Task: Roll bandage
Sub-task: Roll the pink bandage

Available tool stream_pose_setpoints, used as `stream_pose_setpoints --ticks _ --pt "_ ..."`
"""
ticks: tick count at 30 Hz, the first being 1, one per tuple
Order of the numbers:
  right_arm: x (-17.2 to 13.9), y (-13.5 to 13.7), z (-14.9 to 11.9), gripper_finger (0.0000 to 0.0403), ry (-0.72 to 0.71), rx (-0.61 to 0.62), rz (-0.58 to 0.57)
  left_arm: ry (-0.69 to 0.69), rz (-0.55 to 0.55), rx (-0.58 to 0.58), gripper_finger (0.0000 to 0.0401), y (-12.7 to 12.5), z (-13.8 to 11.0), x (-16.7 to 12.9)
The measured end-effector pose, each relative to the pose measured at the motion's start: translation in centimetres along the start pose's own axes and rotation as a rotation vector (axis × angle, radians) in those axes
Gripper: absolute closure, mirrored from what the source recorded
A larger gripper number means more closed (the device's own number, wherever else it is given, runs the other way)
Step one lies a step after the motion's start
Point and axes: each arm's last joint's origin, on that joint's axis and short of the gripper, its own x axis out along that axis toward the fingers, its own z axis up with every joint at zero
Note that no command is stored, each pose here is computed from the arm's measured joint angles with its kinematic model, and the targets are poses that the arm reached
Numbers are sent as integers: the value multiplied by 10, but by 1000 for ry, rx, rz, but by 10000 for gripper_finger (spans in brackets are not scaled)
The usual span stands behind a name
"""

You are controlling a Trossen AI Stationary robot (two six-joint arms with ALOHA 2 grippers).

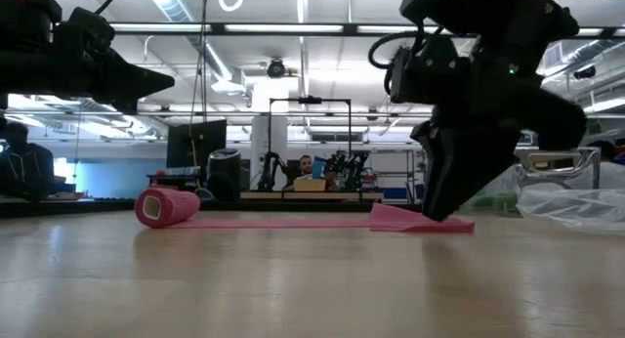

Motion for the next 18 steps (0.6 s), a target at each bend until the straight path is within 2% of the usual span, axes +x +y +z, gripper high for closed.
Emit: stream_pose_setpoints --ticks 5,13,18 --pt "2 0 6 315 3 5 -124 -13 2 1 395 0 1 0" --pt "2 1 5 321 27 8 -65 -22 3 2 395 0 2 0" --pt "3 -2 5 319 32 28 -68 -37 6 2 395 0 4 0"
